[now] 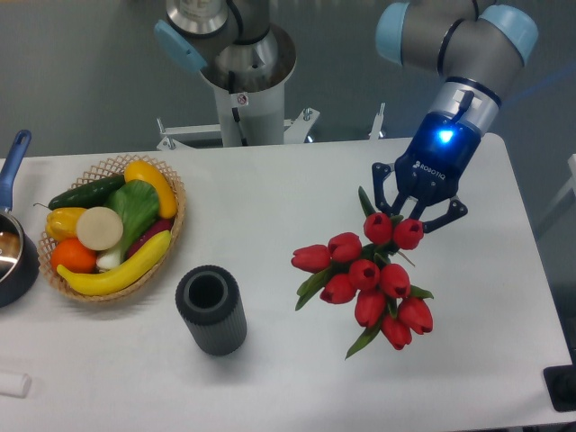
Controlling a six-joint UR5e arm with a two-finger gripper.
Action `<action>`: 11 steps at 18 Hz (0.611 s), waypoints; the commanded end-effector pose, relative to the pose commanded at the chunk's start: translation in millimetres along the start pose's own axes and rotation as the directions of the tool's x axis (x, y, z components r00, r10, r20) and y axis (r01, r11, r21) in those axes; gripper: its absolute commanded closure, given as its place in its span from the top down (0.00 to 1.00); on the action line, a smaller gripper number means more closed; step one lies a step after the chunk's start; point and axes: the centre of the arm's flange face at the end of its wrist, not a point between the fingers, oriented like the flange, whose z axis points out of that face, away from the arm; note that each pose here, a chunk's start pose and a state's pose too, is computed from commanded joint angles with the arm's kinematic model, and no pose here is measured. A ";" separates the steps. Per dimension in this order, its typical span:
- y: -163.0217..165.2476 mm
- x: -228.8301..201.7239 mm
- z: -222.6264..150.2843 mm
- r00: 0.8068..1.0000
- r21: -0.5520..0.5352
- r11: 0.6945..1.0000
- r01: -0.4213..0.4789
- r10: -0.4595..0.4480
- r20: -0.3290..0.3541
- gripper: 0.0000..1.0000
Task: Insert the flowers into the vase
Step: 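Lift the held red tulip bunch and carry it toward the black vase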
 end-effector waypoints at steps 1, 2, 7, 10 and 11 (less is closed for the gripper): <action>1.3 1.6 2.3 1.000 -0.001 1.000 0.001 -0.001 -0.005 0.22; 2.4 1.9 3.8 1.000 -0.001 1.000 0.003 -0.003 -0.007 0.22; 2.2 4.7 12.2 1.000 -0.001 1.000 0.000 0.000 -0.023 0.22; -4.0 9.3 20.3 0.999 0.001 1.000 -0.021 0.021 -0.035 0.22; -6.1 11.1 22.9 0.999 0.002 1.000 -0.030 0.030 -0.037 0.22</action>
